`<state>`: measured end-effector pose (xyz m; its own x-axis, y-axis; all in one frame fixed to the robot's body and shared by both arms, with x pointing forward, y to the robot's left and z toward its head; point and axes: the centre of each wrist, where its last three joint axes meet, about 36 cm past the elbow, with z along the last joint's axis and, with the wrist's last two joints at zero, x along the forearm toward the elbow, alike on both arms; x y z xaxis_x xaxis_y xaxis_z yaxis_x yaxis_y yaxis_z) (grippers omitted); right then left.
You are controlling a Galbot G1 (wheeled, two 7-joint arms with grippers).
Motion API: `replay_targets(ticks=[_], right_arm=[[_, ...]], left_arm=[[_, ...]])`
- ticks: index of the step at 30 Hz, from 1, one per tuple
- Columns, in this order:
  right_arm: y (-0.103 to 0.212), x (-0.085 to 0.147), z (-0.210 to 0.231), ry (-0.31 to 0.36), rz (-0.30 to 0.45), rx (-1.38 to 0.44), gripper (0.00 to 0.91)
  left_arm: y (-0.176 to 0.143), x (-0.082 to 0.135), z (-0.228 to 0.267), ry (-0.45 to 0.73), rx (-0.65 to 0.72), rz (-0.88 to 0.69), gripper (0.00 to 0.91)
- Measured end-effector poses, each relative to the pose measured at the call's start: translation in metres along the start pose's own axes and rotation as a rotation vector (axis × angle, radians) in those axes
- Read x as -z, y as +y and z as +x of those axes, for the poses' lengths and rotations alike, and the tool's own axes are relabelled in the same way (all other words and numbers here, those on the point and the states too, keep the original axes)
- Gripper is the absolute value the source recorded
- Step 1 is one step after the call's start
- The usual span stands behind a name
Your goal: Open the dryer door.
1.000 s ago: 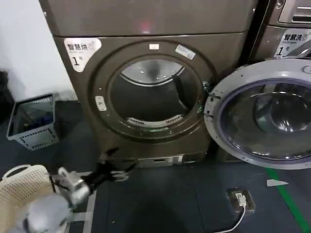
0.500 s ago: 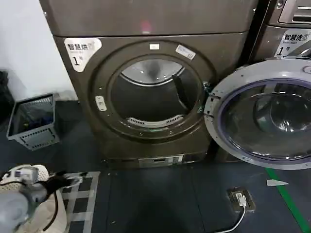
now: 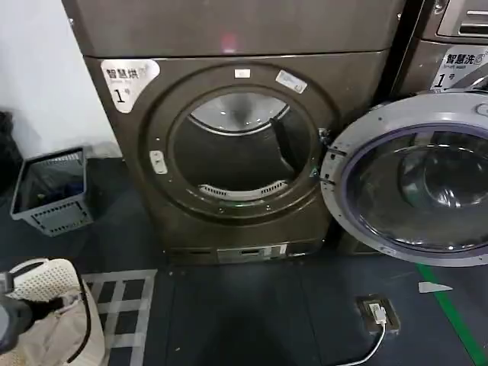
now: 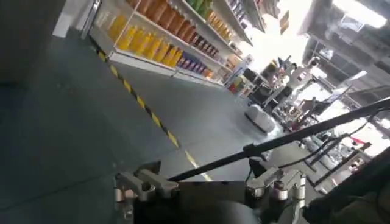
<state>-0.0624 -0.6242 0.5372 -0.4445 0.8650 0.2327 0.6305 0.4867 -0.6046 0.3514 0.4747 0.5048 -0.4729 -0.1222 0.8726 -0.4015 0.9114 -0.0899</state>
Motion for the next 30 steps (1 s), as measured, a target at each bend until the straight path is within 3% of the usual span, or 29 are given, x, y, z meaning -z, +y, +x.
replay_targets(ticks=[9, 30], right_arm=[[0.001, 0.0, 0.002, -0.021, -0.033, 0.002, 0.907], [0.001, 0.0, 0.004, -0.03, -0.041, 0.01, 0.907]], left_arm=[[0.014, 0.013, -0.01, 0.089, 0.053, 0.082, 0.907], [0.02, 0.019, -0.017, 0.1, 0.076, 0.092, 0.907]])
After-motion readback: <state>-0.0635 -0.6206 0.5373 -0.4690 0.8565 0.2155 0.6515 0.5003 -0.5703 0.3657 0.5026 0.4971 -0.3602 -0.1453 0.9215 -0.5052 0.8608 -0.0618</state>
